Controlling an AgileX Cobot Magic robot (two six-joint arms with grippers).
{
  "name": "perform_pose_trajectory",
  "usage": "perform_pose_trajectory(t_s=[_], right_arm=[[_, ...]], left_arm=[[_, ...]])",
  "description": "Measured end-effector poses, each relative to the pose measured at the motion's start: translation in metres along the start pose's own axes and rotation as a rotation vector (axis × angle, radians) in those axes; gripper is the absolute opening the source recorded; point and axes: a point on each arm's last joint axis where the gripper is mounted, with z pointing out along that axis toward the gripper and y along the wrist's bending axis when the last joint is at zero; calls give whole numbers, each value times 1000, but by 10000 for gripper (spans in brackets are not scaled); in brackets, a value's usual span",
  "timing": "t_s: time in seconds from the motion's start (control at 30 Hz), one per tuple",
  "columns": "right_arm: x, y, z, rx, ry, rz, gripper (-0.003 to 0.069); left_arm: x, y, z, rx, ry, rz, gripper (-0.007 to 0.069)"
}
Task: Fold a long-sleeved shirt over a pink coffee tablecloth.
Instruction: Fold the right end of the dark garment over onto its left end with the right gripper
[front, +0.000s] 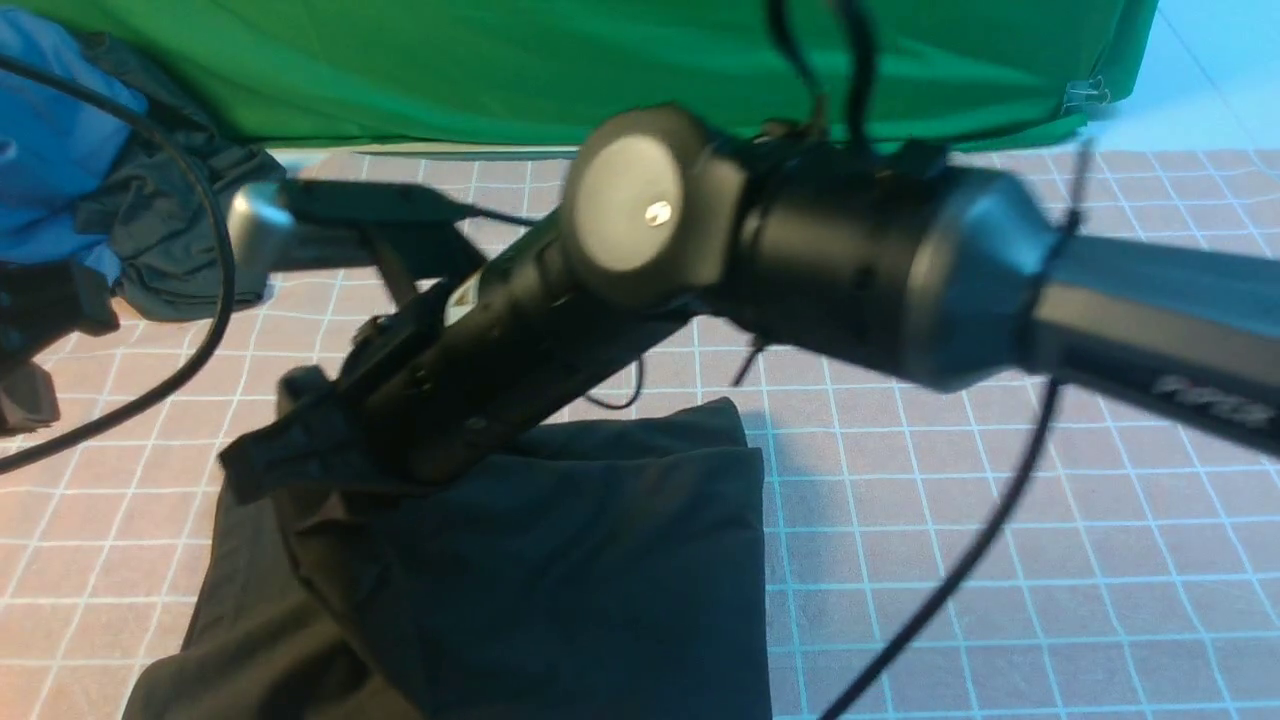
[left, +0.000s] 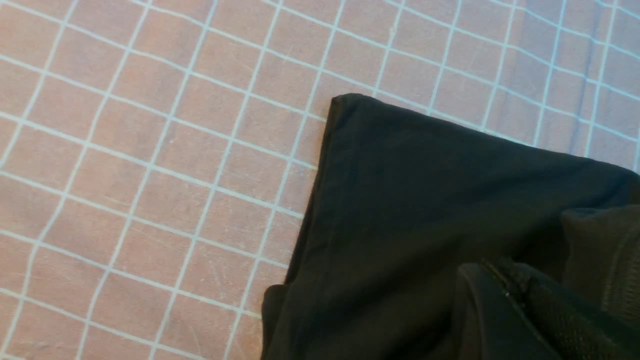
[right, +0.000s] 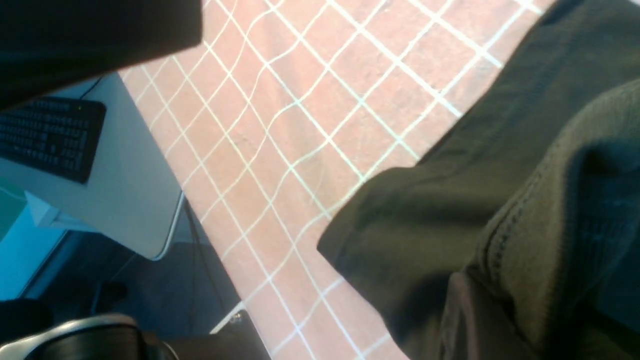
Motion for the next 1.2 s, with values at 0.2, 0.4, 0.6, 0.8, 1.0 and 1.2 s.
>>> perform_pose_trajectory(t_s=[0.2,0.4,0.6,0.8,1.0,1.2], right_arm=[[2,6,26,-19,27,-10,116],[6,5,51,-39,47,-3,116],[8,-2,68,-43,58,8,116],[8,-4,73,-44,44,2,130],[1,2,70,-63,15,-44,419],[-3,14,53,-101,141,-205,557]], left_arm=[[-1,4,0,-41,-12,5,14],[-1,4,0,-47,-14,-6,14],[-1,4,0,-48,-14,-5,14],[-3,3,0,-37,-31,-12,14],[-3,3,0,-35,-34,-29,14],[-3,3,0,-36,-33,-31,14]])
